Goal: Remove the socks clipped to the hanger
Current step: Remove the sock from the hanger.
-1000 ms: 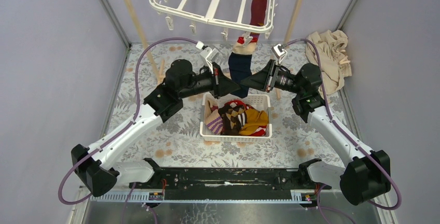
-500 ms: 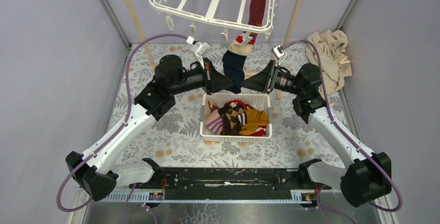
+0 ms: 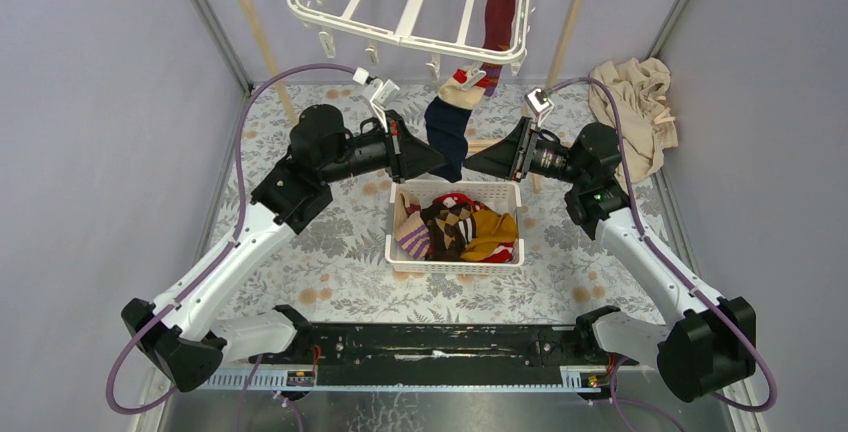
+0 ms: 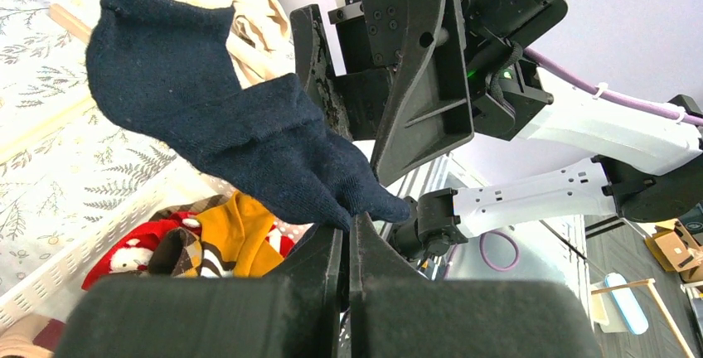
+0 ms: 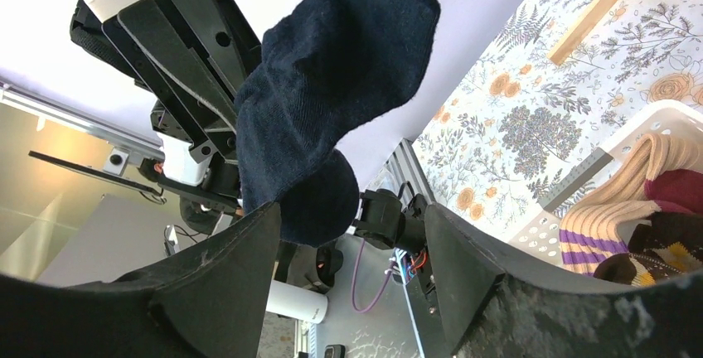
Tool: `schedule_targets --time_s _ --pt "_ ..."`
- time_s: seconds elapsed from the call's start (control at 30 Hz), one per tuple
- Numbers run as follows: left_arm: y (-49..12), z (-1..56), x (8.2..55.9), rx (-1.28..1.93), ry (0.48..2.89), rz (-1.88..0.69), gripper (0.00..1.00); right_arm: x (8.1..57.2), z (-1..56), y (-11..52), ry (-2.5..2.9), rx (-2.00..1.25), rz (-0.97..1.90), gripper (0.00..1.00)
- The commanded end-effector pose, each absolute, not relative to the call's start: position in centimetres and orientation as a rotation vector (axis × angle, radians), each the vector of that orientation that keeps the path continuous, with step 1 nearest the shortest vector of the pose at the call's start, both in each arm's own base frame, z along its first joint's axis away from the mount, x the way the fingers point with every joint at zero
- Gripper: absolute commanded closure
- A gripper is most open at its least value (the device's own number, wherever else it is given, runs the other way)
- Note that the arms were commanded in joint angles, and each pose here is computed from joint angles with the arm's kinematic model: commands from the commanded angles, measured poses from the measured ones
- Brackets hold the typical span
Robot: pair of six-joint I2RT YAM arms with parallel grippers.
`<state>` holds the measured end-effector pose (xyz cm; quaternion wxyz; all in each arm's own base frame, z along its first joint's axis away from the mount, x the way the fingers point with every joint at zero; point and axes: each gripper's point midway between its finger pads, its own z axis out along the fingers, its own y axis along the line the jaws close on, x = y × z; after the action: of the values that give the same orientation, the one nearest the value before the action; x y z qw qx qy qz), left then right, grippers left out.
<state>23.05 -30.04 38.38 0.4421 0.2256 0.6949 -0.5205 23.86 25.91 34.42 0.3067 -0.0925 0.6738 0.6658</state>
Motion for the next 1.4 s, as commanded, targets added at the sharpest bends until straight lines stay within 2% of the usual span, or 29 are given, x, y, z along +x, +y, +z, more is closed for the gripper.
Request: schedule_targets --time_s 0.0,0.2,0.53,0.9,1.13,1.37 --pt "-29.5 40.1 22.2 0.566 1.673 -1.312 1.0 23.3 35.9 25.9 1.718 -0.293 1.751 0.28" --pt "-29.3 40.1 22.0 0.563 1.675 -1.315 1.0 23.3 36.9 25.8 1.685 -0.316 1.716 0.26" --pt "-28.2 39.5 22.2 0.537 1.728 -1.312 1.0 26.6 42.2 23.4 1.462 -0.295 1.332 0.26" --pt "-27.8 40.9 20.2 0.558 1.713 -1.419 1.0 29.3 45.1 23.1 1.286 -0.354 1.177 0.27" --pt "-27.8 41.8 19.0 0.582 1.691 -1.502 0.99 29.8 46.6 23.4 1.216 -0.436 1.138 0.29" --pt "-28.0 41.2 19.1 0.586 1.701 -1.587 0.99 30.8 47.4 22.8 1.145 -0.479 1.242 0.29"
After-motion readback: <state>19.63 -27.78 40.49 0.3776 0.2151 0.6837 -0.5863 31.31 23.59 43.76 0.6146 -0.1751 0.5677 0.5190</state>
